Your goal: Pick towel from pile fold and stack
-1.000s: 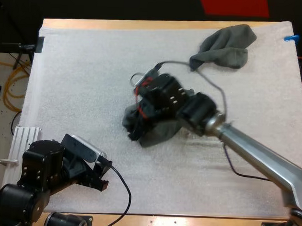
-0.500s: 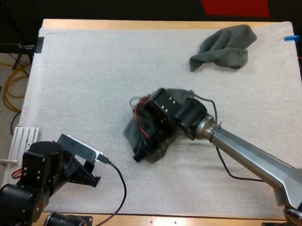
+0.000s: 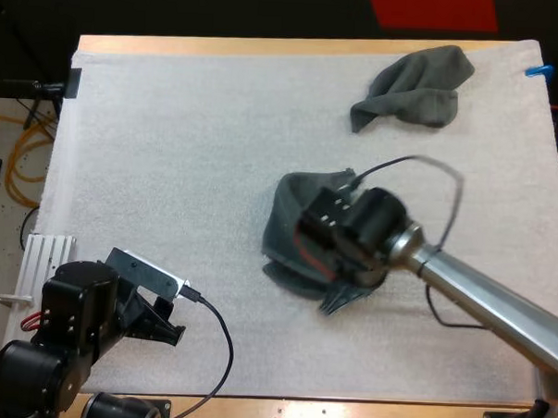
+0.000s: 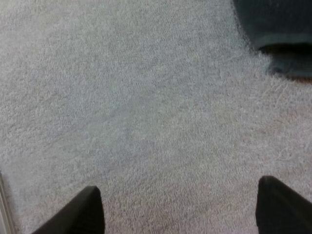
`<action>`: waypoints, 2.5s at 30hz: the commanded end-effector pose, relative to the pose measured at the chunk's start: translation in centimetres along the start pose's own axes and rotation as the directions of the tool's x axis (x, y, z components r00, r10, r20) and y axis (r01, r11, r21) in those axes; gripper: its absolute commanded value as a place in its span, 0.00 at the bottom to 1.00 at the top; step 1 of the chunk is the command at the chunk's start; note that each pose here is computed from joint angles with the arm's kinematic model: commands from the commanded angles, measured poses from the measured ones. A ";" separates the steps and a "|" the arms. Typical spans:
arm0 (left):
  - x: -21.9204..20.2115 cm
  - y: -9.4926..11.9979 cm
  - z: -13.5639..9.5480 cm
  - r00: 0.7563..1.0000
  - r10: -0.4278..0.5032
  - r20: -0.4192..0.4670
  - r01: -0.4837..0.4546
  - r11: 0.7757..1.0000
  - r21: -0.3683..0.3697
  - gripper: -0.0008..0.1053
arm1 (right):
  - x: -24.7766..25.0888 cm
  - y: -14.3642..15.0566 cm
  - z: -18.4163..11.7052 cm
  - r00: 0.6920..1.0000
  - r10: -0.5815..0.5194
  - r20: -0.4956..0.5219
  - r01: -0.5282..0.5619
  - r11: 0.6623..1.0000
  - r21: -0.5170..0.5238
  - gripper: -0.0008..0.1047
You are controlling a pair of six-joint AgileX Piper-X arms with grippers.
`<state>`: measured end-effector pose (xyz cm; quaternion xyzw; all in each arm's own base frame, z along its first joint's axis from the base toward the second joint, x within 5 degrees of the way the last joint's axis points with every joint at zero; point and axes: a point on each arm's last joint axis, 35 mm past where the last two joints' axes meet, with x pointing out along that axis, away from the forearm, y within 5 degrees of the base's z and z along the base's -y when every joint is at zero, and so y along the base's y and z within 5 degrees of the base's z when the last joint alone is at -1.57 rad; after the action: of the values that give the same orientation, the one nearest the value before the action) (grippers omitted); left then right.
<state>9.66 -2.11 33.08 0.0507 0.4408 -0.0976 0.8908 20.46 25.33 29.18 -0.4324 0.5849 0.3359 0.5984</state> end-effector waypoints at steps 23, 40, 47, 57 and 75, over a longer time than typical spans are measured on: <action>0.0 -0.2 0.1 0.999 -0.050 0.009 0.050 0.999 0.005 0.60 | 3.3 4.0 -8.6 0.941 0.336 -0.030 -0.334 0.940 0.063 0.01; 0.0 -0.2 0.1 0.998 -0.058 0.009 0.058 0.998 0.005 0.60 | 2.7 0.1 -5.9 0.960 -0.232 0.160 0.197 0.959 0.206 0.01; 0.0 -0.2 0.1 0.998 -0.058 0.009 0.058 0.998 0.005 0.60 | -2.2 -4.8 -4.7 0.877 -0.312 0.366 0.154 0.903 0.401 0.01; 0.0 -0.2 0.1 0.998 -0.058 0.009 0.058 0.998 0.002 0.60 | -5.5 -10.6 -4.3 0.666 -0.484 0.567 0.113 0.818 0.564 0.01; 0.0 -0.3 0.1 0.997 -0.070 0.009 0.070 0.998 0.002 0.60 | -3.4 -12.0 -7.4 0.807 -0.342 0.482 0.005 0.820 0.572 0.65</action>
<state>9.64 -2.34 33.12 0.0362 0.4403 -0.1266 0.8882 28.47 13.98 34.21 -0.1883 0.4008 0.1827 0.8778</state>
